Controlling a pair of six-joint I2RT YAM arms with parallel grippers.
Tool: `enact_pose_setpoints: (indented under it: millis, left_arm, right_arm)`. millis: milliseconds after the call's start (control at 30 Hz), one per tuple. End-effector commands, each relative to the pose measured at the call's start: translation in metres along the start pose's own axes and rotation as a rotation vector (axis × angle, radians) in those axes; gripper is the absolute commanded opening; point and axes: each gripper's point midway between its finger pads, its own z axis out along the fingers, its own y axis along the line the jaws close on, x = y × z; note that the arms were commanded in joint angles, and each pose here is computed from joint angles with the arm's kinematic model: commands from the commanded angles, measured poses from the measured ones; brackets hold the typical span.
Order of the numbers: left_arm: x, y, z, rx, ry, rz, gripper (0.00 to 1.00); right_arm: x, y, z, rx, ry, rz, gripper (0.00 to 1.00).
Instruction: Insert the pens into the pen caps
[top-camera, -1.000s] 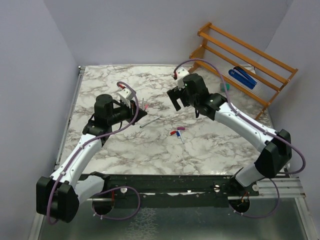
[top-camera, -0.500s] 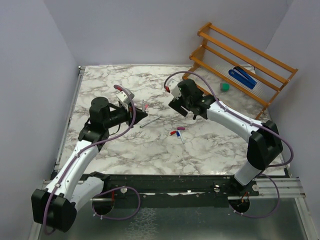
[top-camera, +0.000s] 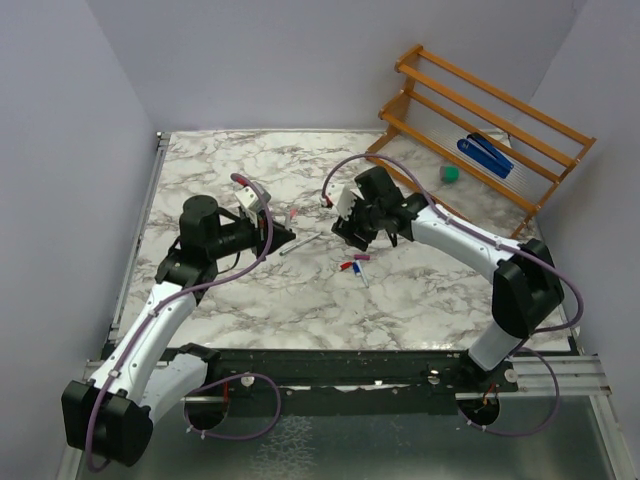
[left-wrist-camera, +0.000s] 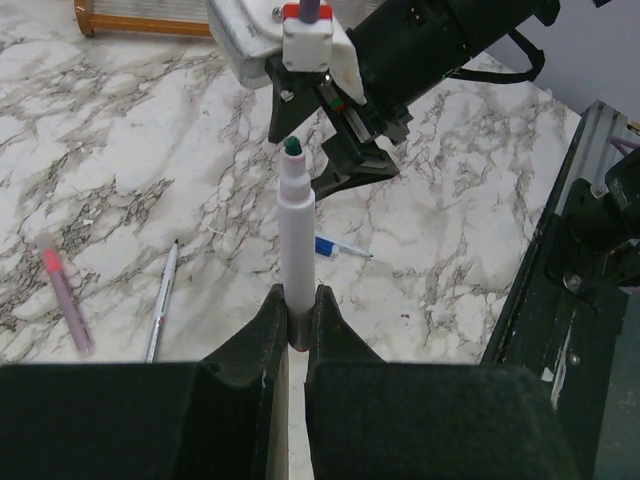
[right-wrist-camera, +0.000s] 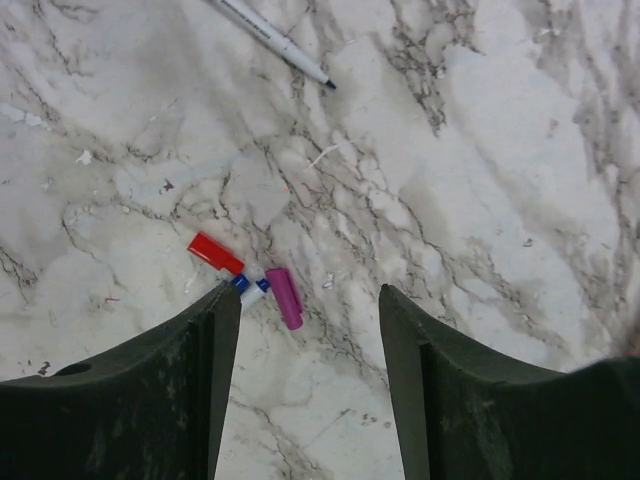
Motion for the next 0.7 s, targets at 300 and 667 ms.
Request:
enact_pose_setpoints:
  millis: [300, 667]
  left_arm:
    - [0.011, 0.006, 0.008, 0.015, 0.053, -0.022, 0.00]
    - [0.015, 0.014, 0.012, 0.015, 0.067, -0.048, 0.00]
  right_arm:
    - [0.042, 0.073, 0.052, -0.222, 0.062, -0.025, 0.65]
    - [0.043, 0.053, 0.066, -0.099, 0.029, -0.061, 0.69]
